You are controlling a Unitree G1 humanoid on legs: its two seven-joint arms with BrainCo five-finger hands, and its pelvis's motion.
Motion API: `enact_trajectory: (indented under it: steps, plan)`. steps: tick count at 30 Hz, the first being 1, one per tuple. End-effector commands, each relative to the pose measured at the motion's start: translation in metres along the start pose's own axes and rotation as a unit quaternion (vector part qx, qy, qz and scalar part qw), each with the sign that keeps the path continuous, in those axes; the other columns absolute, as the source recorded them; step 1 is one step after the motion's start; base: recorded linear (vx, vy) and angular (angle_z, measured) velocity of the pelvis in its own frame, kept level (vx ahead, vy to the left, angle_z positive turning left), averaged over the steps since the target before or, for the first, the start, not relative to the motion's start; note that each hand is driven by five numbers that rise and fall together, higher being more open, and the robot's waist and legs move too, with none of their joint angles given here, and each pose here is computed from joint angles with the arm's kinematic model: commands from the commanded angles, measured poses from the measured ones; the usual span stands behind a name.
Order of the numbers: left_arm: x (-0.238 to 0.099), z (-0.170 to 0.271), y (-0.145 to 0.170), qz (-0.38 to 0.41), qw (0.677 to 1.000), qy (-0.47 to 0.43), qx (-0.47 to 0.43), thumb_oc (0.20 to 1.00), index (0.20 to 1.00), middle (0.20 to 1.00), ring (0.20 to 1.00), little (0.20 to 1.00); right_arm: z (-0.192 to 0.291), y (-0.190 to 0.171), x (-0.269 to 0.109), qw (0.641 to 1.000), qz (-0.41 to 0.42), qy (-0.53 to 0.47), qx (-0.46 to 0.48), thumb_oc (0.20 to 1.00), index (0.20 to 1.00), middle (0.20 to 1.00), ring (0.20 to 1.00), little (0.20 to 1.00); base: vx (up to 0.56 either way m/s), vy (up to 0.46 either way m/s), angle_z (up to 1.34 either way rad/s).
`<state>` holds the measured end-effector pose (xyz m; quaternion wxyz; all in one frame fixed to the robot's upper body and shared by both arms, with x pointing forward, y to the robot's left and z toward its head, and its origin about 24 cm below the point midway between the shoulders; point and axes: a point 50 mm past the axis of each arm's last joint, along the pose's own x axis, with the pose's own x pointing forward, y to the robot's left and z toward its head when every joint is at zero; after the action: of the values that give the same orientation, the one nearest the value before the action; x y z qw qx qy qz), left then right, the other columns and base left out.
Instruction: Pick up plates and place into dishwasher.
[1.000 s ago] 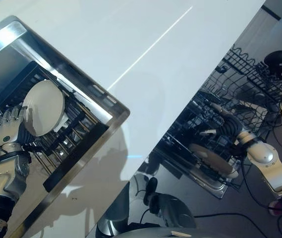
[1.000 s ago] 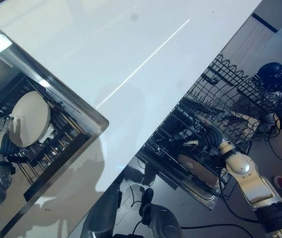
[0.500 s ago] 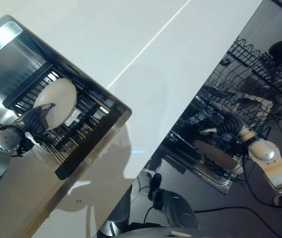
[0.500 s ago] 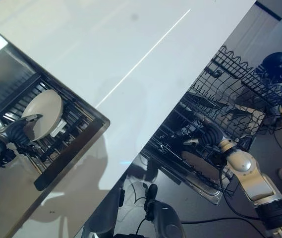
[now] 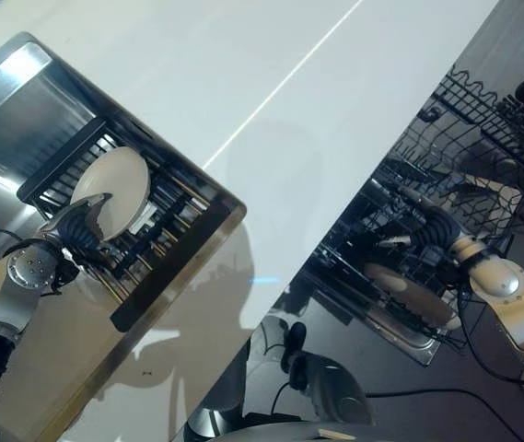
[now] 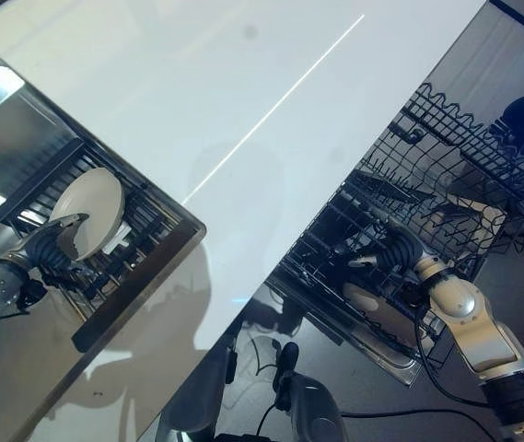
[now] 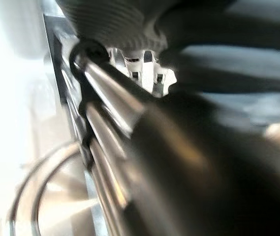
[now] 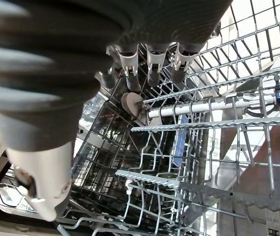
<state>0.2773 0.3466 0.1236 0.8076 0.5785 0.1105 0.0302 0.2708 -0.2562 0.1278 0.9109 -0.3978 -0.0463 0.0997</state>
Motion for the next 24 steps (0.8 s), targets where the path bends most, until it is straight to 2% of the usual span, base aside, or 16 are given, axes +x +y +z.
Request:
enact_trajectory:
  steps: [1, 5, 7, 10, 15, 23, 24]
  plan:
    - [0.001, 0.007, -0.033, 0.051, 0.997, 0.004, 0.063, 1.0, 1.0, 1.0, 1.0, 1.0, 0.016, -0.014, 0.005, 0.999, -0.025, -0.046, -0.014, 1.0, 1.0, 1.0, 1.0, 1.0, -0.01, -0.039, 0.02]
    - [0.0, 0.003, -0.018, 0.167, 0.981, 0.028, 0.096, 1.0, 1.0, 1.0, 1.0, 1.0, 0.018, -0.008, 0.008, 0.998, -0.028, -0.051, -0.002, 1.0, 1.0, 1.0, 1.0, 1.0, 0.0, -0.058, 0.03]
    - [-0.001, 0.002, -0.01, 0.247, 0.964, 0.033, 0.096, 1.0, 1.0, 1.0, 1.0, 1.0, 0.019, -0.002, 0.01, 0.998, -0.028, -0.056, 0.009, 1.0, 1.0, 1.0, 1.0, 1.0, 0.01, -0.098, 0.01]
    - [-0.003, -0.002, -0.007, 0.317, 0.941, 0.04, 0.111, 1.0, 1.0, 1.0, 1.0, 1.0, 0.02, 0.01, 0.013, 0.997, -0.026, -0.062, 0.023, 1.0, 1.0, 1.0, 1.0, 1.0, 0.02, -0.098, -0.02]
    - [-0.004, -0.009, -0.007, 0.358, 0.917, 0.054, 0.169, 1.0, 1.0, 1.0, 1.0, 1.0, 0.023, 0.02, 0.017, 0.997, -0.025, -0.069, 0.037, 1.0, 1.0, 1.0, 1.0, 1.0, 0.02, -0.063, -0.03]
    - [-0.008, -0.015, -0.003, 0.41, 0.889, 0.061, 0.194, 1.0, 1.0, 1.0, 1.0, 1.0, 0.03, 0.027, 0.017, 0.996, -0.016, -0.081, 0.046, 1.0, 1.0, 1.0, 1.0, 1.0, 0.0, -0.01, -0.01]
    - [-0.008, -0.014, -0.003, 0.419, 0.886, 0.055, 0.192, 0.774, 0.774, 0.774, 0.774, 0.774, 0.03, 0.027, 0.017, 0.995, -0.016, -0.082, 0.046, 1.0, 1.0, 1.0, 1.0, 1.0, 0.0, 0.0, 0.0]
